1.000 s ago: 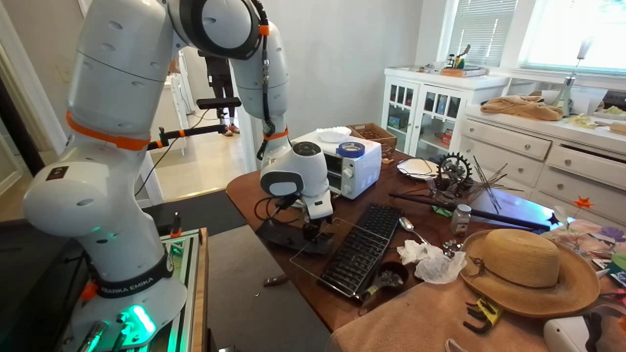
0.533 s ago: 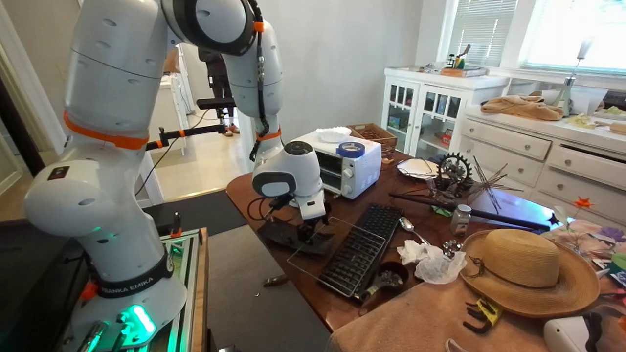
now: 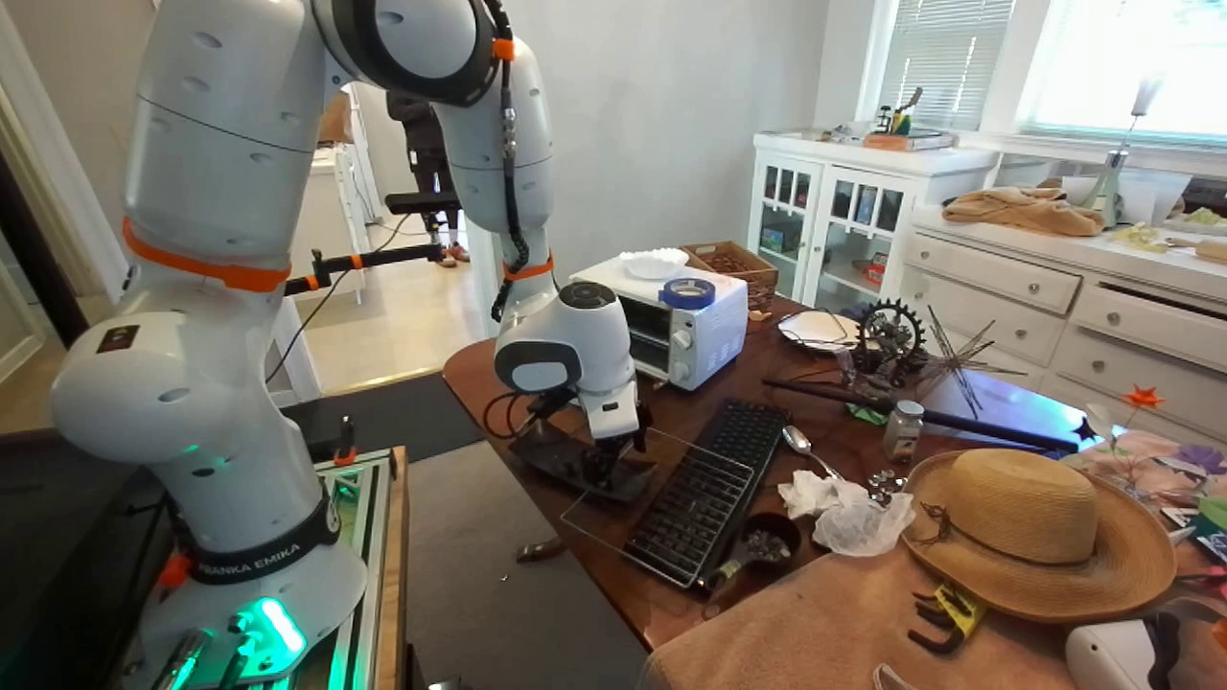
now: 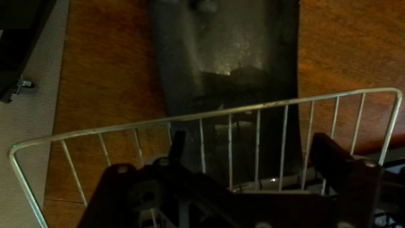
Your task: Put the metal object inside the mini oven
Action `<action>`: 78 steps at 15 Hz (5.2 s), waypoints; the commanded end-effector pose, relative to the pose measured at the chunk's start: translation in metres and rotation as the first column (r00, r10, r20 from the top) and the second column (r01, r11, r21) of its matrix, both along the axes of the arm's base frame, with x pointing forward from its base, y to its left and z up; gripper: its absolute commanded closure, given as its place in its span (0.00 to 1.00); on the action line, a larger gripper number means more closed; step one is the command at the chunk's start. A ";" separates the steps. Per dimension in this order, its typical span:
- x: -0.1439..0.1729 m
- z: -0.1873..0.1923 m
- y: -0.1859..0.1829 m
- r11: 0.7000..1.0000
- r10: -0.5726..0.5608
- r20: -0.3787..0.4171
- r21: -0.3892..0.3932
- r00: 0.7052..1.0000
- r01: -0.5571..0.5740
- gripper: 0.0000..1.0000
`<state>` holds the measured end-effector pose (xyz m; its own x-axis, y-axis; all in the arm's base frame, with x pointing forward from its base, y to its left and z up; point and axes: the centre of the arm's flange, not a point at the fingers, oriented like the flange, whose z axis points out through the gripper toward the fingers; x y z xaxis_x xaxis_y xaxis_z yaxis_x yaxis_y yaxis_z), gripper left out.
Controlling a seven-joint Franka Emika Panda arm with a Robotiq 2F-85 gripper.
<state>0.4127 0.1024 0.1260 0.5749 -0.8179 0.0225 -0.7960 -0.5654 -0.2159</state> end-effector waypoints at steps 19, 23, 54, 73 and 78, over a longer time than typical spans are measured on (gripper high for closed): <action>0.018 -0.007 -0.011 0.998 0.047 -0.145 0.044 0.988 -0.042 0.57; 0.017 -0.006 -0.011 0.998 0.050 -0.145 0.041 0.988 -0.045 0.57; -0.020 0.080 0.041 0.863 0.331 0.272 -0.475 0.904 -0.173 0.57; -0.073 0.058 0.133 0.753 0.634 0.295 -0.445 0.714 -0.485 0.32; -0.074 0.058 0.133 0.755 0.633 0.296 -0.443 0.715 -0.484 0.32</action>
<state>0.3391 0.2356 0.1843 0.7961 -0.2495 0.5513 -0.1870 -0.9679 -0.1681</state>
